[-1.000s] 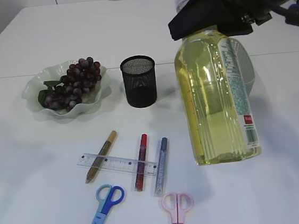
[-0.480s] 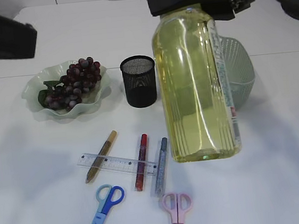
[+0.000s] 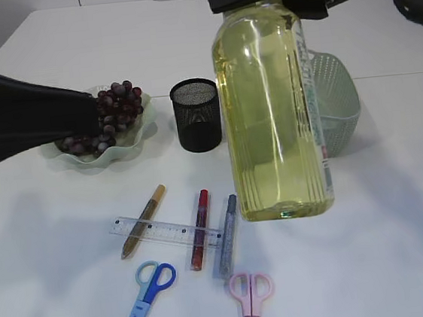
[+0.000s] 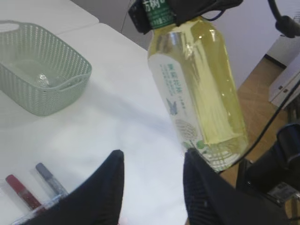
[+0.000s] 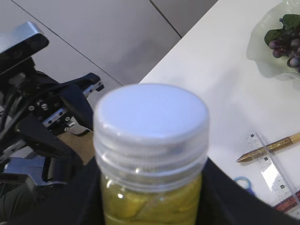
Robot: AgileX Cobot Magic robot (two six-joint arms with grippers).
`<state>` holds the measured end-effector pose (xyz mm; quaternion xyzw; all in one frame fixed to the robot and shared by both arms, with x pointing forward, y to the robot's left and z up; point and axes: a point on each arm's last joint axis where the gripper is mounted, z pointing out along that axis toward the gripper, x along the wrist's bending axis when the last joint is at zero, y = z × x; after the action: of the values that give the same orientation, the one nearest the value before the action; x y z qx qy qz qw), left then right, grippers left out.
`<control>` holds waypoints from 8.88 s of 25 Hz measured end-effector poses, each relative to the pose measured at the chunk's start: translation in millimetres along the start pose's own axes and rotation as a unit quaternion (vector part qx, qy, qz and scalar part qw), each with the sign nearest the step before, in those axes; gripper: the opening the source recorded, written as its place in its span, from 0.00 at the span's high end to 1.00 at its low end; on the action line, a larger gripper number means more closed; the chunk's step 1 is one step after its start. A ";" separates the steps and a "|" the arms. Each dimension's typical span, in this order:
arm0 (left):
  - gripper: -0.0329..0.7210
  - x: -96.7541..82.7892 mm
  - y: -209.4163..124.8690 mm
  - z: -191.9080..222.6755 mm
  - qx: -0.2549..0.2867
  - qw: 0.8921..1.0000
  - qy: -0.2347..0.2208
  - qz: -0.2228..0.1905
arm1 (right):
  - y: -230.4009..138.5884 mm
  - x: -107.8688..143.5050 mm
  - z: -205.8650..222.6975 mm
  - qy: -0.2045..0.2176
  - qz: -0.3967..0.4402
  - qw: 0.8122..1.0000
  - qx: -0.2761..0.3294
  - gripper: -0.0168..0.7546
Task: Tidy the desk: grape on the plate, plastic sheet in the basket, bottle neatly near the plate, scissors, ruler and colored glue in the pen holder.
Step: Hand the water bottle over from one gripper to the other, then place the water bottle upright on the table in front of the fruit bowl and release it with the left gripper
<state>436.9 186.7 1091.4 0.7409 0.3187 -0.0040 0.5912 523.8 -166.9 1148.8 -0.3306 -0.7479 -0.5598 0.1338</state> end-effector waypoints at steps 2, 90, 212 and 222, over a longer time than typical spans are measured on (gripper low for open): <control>0.55 8.9 -7.7 5.3 -0.007 1.000 0.012 -0.003 | 0.9 0.7 0.0 0.004 -0.006 1.000 -0.005 0.51; 0.16 13.2 -9.4 114.2 0.019 0.967 -0.233 -0.105 | 4.7 17.0 13.9 0.048 -0.076 0.995 -0.030 0.52; 0.41 66.2 -33.2 88.4 0.227 0.972 -0.029 -0.045 | -39.4 -27.9 -3.0 -0.215 -0.003 0.950 0.225 0.22; 0.41 76.6 -22.2 80.3 0.300 0.951 0.051 -0.055 | -40.8 -32.5 -12.6 -0.267 0.001 0.927 0.262 0.22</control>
<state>517.2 154.1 1018.5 0.8646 0.3729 -0.0942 0.3232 519.6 -196.1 1104.0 -0.4221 -0.8756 -0.2345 0.0114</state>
